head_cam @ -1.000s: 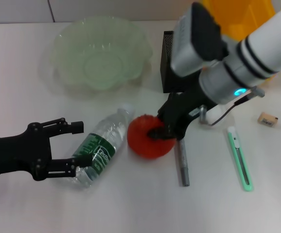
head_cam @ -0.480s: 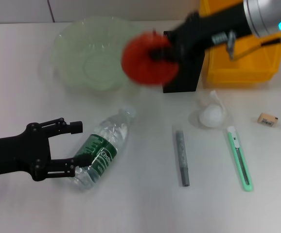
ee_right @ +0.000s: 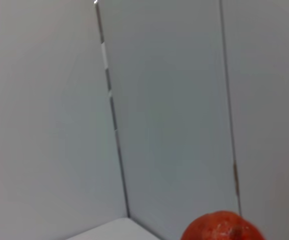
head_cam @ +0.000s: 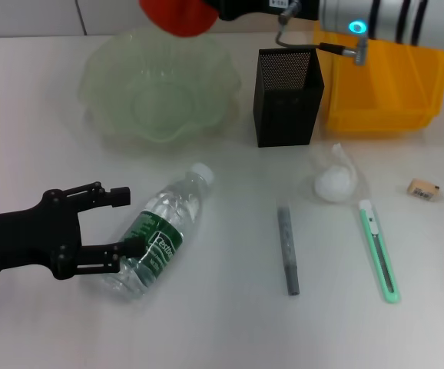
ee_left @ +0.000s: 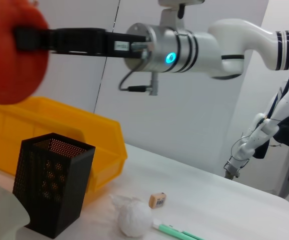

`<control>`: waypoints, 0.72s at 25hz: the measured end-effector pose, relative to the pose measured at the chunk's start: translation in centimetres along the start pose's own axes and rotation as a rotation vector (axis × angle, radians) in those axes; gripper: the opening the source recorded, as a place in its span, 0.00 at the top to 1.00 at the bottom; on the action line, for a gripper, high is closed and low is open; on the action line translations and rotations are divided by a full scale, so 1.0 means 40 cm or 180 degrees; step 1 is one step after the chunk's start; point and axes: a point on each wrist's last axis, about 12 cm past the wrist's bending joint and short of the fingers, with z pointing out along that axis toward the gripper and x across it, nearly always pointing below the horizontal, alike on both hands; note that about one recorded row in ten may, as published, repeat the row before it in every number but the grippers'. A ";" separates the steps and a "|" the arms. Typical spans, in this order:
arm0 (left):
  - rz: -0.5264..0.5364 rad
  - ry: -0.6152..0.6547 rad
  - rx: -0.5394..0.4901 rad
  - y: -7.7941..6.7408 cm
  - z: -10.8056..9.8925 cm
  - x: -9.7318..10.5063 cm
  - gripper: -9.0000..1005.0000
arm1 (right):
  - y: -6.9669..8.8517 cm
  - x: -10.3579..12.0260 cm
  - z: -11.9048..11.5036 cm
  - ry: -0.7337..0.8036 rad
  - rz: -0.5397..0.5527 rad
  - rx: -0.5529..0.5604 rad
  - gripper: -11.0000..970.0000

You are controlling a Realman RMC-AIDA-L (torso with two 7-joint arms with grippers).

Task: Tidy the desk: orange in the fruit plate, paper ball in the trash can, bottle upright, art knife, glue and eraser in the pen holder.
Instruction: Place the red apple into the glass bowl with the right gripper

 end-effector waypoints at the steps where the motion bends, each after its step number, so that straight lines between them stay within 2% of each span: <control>1: 0.0003 0.0002 -0.0006 0.001 0.000 -0.001 0.17 | 0.000 0.000 0.000 0.0000 0.0000 0.0000 0.95; 5: -0.0001 0.0018 -0.0049 0.007 0.002 0.000 0.17 | 0.002 0.001 0.050 0.0078 -0.0035 0.0104 0.96; 7: -0.0004 0.0023 -0.0065 0.008 0.002 0.001 0.17 | 0.002 -0.006 0.066 0.0110 -0.0052 0.0149 0.93; 18: -0.0074 0.0035 -0.0103 -0.003 -0.007 0.019 0.17 | 0.013 -0.025 0.082 0.0109 -0.0142 0.0076 0.74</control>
